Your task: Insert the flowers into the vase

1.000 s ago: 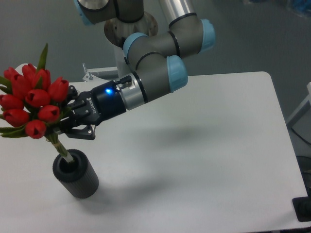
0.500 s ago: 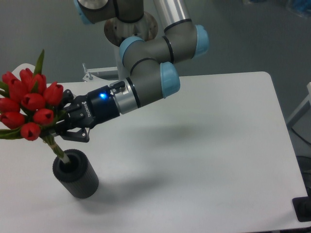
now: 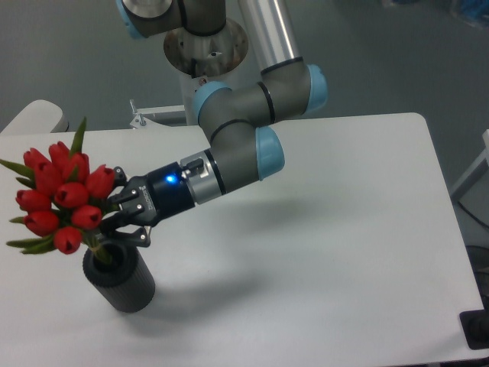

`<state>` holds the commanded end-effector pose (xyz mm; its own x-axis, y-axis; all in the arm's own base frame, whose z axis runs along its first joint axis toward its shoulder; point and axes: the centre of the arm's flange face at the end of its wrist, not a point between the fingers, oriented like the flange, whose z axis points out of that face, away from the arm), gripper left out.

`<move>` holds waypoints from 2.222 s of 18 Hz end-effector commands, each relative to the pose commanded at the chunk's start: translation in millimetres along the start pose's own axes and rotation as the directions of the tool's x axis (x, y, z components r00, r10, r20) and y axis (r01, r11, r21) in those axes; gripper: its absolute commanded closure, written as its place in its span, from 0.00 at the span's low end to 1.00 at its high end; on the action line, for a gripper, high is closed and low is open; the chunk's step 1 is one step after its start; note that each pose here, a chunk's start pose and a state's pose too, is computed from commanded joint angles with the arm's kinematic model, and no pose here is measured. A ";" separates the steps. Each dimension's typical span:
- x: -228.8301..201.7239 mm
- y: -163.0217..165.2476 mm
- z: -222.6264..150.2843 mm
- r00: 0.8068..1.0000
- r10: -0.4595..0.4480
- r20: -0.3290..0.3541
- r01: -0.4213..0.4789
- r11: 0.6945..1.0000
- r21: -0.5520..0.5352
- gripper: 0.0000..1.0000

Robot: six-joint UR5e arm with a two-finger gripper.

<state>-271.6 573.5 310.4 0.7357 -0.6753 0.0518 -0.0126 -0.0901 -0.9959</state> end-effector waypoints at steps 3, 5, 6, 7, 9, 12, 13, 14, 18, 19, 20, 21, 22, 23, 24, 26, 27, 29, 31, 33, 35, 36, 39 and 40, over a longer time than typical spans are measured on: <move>-4.3 14.2 -0.7 1.000 -0.011 0.001 0.011 1.000 0.000 0.96; -3.3 16.9 -1.4 1.000 -0.017 0.002 0.017 1.000 -0.002 0.92; -3.7 21.2 -2.0 1.000 -0.023 0.004 0.023 1.000 -0.004 0.92; -6.0 26.5 -5.3 0.999 -0.033 0.009 0.033 0.999 -0.004 0.91; -7.0 30.0 -6.9 1.000 -0.027 0.012 0.027 1.000 -0.004 0.85; -10.0 36.4 -10.0 0.999 -0.035 0.017 0.035 0.999 -0.003 0.73; -10.8 37.6 -10.0 0.999 -0.034 0.017 0.034 0.999 -0.003 0.56; -10.8 37.6 -10.0 0.999 -0.034 0.017 0.034 0.999 -0.003 0.51; -10.6 39.8 -10.7 0.999 -0.038 0.018 0.038 0.999 -0.003 0.00; -10.6 39.8 -10.7 0.999 -0.038 0.018 0.038 0.999 -0.003 0.00; -11.2 40.8 -11.6 0.999 -0.038 0.019 0.038 0.999 -0.003 0.00; -11.8 40.9 -13.4 0.999 -0.039 0.023 0.039 0.999 -0.003 0.00; -12.2 40.9 -14.3 0.999 -0.037 0.024 0.037 0.999 -0.003 0.00; -12.5 41.1 -15.2 0.999 -0.033 0.026 0.033 0.999 -0.004 0.00; -14.2 41.4 -19.8 0.999 -0.030 0.033 0.030 1.000 -0.004 0.00; -13.9 40.2 -29.0 0.998 -0.025 0.049 0.026 1.000 -0.004 0.00; -13.5 41.9 -34.3 0.998 -0.024 0.058 0.025 1.000 -0.005 0.00; -13.3 37.0 -44.0 0.997 0.032 0.076 -0.029 0.999 -0.041 0.00; -10.2 31.0 -57.0 0.992 0.075 0.098 -0.064 0.991 -0.118 0.00; -9.8 12.4 -82.5 0.984 0.109 0.142 -0.085 0.983 -0.165 0.00; -8.5 0.1 -108.1 0.972 0.145 0.184 -0.101 0.967 -0.232 0.00; -6.0 -8.7 -117.2 0.966 0.165 0.199 -0.110 0.958 -0.265 0.00; -2.3 -27.9 -152.8 0.939 0.241 0.245 -0.134 0.914 -0.383 0.00; -2.0 -32.2 -164.5 0.930 0.260 0.259 -0.139 0.904 -0.405 0.00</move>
<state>-384.0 457.4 354.6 0.8568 -0.4617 -0.2298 -0.3881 -0.2837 -0.8768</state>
